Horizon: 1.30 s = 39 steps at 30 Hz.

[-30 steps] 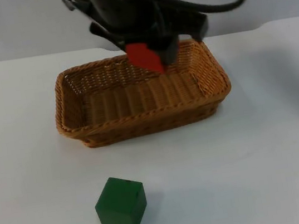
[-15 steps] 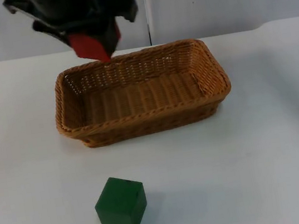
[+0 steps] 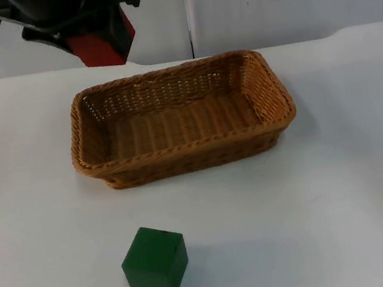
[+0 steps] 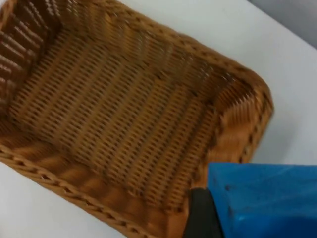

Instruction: Pick up one cube with each hand and place exactly two cubes into the same basket, leaving the remaining cube outside.

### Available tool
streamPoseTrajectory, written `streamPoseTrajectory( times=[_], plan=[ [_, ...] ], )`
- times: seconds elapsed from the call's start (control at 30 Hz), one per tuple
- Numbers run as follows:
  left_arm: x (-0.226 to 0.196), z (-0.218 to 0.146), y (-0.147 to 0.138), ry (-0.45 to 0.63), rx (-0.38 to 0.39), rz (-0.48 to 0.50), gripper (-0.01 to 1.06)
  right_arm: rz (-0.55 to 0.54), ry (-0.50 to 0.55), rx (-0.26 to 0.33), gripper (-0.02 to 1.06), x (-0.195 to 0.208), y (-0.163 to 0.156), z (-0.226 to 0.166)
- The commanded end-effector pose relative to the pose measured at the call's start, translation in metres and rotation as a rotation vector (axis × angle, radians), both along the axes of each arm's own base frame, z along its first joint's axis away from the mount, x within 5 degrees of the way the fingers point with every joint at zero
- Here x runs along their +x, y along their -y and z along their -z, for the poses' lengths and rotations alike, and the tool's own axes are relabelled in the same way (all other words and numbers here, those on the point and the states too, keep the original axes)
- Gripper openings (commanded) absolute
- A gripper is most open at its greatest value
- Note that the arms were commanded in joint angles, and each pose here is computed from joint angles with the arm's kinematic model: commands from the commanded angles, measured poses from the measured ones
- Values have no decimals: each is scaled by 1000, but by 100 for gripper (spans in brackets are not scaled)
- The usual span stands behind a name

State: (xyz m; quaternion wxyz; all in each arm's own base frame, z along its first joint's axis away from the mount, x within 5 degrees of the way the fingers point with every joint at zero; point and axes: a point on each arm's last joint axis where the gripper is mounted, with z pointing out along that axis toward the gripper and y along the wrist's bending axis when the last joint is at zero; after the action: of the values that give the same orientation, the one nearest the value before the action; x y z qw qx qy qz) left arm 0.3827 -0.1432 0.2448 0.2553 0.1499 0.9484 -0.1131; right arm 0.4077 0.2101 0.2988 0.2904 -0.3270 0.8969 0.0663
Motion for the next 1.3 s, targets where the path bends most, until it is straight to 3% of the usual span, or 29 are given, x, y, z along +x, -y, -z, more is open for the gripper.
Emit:
streamPoseTrajectory(
  times=[0.0, 0.37, 0.63, 0.97, 1.27],
  plan=[
    [6, 9, 1, 3, -13, -6, 0, -8, 21, 25, 0, 3, -11, 7],
    [24, 58, 5, -22, 19, 2, 0, 39, 1, 74, 0, 23, -26, 52],
    [33, 78, 7, 10, 25, -8, 0, 50, -7, 75, 0, 35, -32, 89],
    [40, 103, 8, 20, 40, -11, 0, 51, -35, 165, 0, 45, -45, 129],
    [45, 118, 8, 35, 48, -10, 0, 66, -29, 161, 0, 51, -47, 158]
  ],
)
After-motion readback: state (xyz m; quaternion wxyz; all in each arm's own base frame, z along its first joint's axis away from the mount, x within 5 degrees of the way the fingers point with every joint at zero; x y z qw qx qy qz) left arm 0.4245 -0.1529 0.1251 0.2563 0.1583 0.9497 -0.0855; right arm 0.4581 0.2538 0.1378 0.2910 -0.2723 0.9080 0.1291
